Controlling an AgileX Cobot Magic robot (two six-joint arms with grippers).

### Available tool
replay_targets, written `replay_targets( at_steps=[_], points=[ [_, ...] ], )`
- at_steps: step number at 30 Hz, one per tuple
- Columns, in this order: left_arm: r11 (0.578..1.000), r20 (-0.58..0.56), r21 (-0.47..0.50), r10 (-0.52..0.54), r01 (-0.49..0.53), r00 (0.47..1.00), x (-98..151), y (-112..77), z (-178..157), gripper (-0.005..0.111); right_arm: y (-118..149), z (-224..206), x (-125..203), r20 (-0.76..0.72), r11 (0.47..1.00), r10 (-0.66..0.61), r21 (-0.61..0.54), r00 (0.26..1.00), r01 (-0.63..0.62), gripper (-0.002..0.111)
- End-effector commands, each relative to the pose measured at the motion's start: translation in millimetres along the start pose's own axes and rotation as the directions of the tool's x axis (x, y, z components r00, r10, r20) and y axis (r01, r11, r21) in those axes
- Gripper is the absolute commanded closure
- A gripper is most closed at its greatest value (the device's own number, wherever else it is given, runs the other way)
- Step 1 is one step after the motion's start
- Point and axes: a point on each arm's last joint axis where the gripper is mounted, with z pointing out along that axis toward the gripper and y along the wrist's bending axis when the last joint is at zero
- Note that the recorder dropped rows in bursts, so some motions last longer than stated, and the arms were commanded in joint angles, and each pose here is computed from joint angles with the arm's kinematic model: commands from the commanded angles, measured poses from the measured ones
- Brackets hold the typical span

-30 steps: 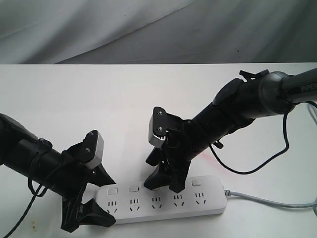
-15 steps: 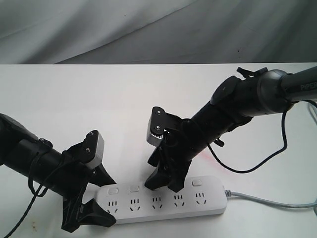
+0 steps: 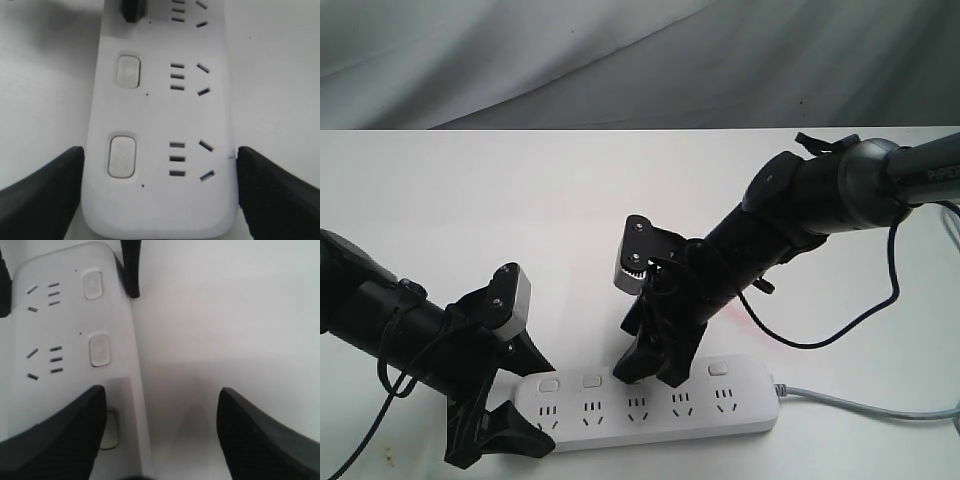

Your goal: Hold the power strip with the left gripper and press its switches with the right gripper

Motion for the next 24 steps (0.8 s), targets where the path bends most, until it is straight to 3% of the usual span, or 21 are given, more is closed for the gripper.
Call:
replay_targets(
  at_steps=[1,10,24],
  points=[
    [1.000,-0.005,0.004,0.007,-0.007,1.000,0,0.1,1,0.076,-11,10,25,-0.158,0.988,-0.126,0.067,0.979,0.138,0.050],
    [1.000,-0.005,0.004,0.007,-0.007,1.000,0,0.1,1,0.076,-9,-26,-2,0.062,0.987,-0.112,0.121,0.992,0.104,0.050],
    [1.000,-0.005,0.004,0.007,-0.007,1.000,0,0.1,1,0.076,-8,-53,-1,0.130,0.993,-0.092,0.084,0.987,0.081,0.050]
  ],
)
